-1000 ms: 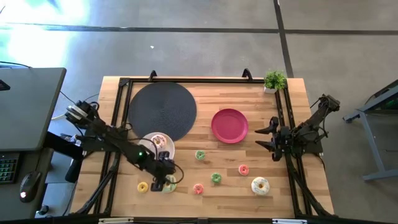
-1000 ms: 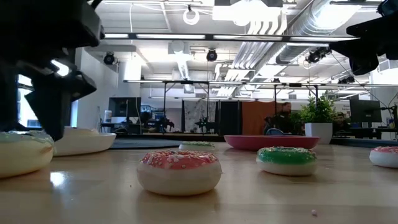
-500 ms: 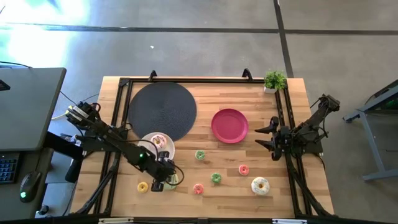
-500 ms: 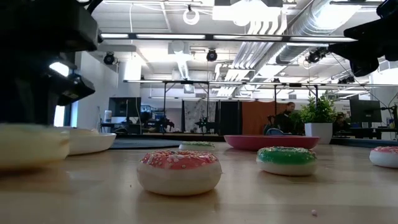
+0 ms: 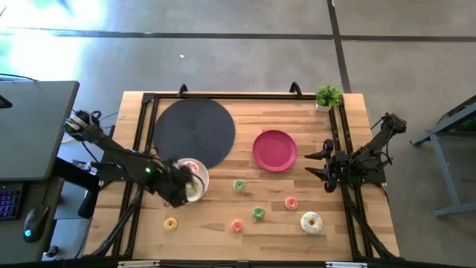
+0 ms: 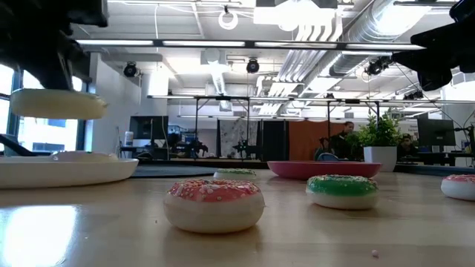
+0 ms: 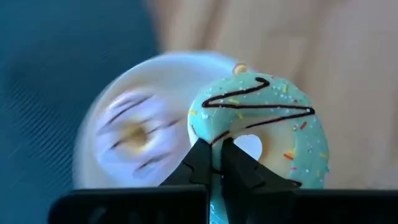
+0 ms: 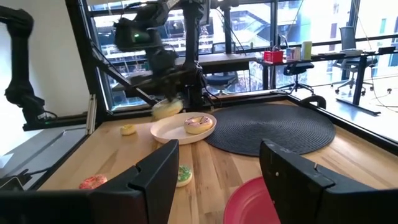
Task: Pick & Place donuts
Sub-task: Put the big light green donut on the white plate
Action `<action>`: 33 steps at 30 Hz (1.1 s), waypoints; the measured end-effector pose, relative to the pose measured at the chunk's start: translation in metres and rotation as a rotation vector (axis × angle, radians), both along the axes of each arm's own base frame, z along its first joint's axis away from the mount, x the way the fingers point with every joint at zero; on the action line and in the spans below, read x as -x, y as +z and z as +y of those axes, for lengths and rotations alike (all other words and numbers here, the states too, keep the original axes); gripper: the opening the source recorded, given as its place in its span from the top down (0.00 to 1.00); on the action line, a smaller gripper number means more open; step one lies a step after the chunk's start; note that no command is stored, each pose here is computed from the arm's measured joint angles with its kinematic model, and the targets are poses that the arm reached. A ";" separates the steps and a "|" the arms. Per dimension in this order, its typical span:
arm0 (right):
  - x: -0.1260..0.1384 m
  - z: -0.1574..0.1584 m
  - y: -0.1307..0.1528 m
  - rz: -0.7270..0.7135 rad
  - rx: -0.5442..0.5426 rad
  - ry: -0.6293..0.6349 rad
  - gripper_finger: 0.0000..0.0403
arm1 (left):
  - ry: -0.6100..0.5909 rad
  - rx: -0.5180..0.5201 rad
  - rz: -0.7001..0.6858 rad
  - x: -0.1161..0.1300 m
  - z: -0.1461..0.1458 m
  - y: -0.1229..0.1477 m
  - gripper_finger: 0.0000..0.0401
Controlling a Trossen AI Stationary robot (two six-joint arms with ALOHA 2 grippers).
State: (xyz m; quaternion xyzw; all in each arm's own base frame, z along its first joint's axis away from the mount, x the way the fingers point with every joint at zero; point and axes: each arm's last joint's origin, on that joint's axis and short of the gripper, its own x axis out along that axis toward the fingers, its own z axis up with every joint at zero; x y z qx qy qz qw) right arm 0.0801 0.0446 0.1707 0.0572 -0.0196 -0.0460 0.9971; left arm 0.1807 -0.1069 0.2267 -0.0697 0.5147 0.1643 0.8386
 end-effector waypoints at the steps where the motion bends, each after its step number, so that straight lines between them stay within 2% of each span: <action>1: 0.000 0.000 0.000 0.001 0.001 0.000 0.47 | 0.042 0.000 0.011 0.007 0.005 0.000 0.99; 4: 0.000 0.000 0.000 0.001 0.001 0.000 0.47 | 0.143 0.040 -0.006 0.024 0.016 -0.009 0.97; 9: 0.000 0.000 0.000 0.002 0.002 0.002 0.47 | 0.219 0.142 -0.065 0.045 0.026 -0.044 0.96; 11: 0.000 0.000 0.000 0.002 0.002 0.003 0.47 | 0.210 0.183 -0.067 0.048 0.026 -0.057 0.96; 14: 0.000 0.000 0.000 0.003 0.003 0.004 0.47 | 0.133 0.236 -0.017 0.054 0.022 -0.066 0.96; 16: 0.000 0.000 0.000 0.004 0.004 0.004 0.47 | 0.099 0.243 0.021 0.057 0.021 -0.068 0.96; 27: 0.000 0.000 -0.001 0.009 0.019 -0.018 0.47 | 0.091 0.245 0.004 0.058 0.021 -0.066 0.95; 33: 0.000 0.000 -0.001 0.011 0.023 -0.027 0.47 | 0.085 0.261 -0.008 0.055 0.018 -0.058 0.81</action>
